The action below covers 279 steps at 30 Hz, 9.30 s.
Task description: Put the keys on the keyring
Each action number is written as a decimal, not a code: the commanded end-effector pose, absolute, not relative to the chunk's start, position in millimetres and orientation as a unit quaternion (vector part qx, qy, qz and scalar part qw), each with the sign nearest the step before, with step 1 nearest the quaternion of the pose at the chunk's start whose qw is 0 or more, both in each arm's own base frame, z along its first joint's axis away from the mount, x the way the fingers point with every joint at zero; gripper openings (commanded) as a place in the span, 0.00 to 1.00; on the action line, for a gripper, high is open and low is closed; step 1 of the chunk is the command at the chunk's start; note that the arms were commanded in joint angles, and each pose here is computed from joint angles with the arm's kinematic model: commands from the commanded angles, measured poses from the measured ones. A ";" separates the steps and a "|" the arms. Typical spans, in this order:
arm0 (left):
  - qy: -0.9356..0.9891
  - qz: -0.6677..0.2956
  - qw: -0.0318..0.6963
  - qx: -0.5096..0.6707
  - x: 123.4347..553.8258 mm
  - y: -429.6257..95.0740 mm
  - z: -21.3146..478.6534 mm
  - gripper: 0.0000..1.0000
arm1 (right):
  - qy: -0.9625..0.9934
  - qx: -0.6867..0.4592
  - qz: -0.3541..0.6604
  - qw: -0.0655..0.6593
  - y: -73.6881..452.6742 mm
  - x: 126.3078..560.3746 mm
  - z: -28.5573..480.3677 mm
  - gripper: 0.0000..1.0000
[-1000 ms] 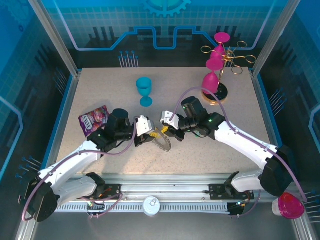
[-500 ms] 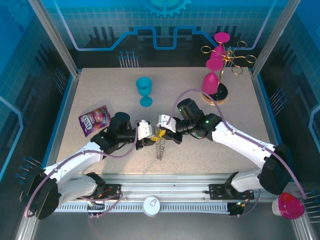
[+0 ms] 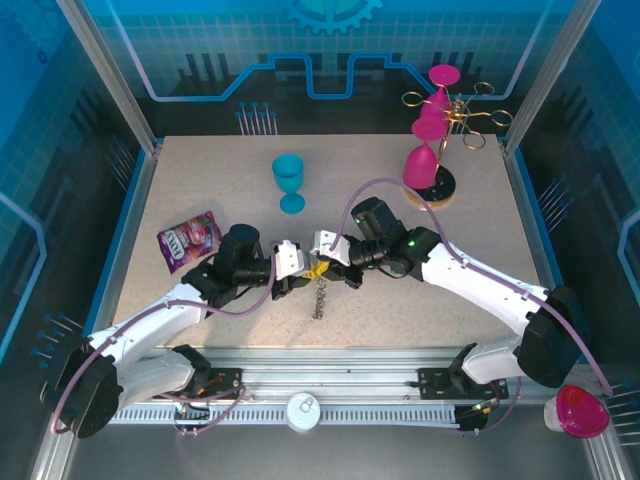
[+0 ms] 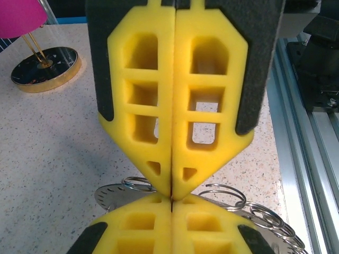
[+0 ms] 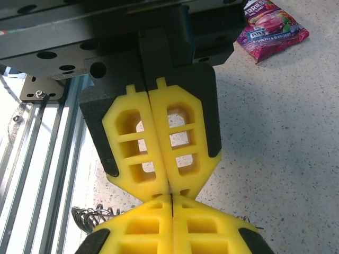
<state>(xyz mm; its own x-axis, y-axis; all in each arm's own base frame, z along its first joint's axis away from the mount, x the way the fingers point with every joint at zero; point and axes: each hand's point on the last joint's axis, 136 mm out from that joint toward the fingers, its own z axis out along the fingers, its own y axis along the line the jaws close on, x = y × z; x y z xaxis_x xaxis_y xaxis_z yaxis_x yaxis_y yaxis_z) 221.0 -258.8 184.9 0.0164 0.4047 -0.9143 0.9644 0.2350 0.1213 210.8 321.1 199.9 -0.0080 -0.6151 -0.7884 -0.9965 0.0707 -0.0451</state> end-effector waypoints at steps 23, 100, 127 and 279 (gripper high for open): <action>0.568 -0.333 0.536 0.529 208.3 -261.6 208.9 0.00 | 0.550 -0.532 0.384 0.517 303.9 202.4 224.8 0.29; 0.570 -0.346 0.531 0.522 206.7 -262.9 211.6 0.00 | 0.612 -0.583 0.335 0.416 310.3 210.1 245.5 0.34; 0.549 -0.376 0.544 0.511 202.0 -266.7 221.1 0.00 | 0.560 -0.543 0.435 0.450 314.9 202.8 231.5 0.13; 0.525 -0.407 0.559 0.496 196.2 -268.5 240.6 0.00 | 0.569 -0.572 0.391 0.443 305.9 193.8 240.9 0.27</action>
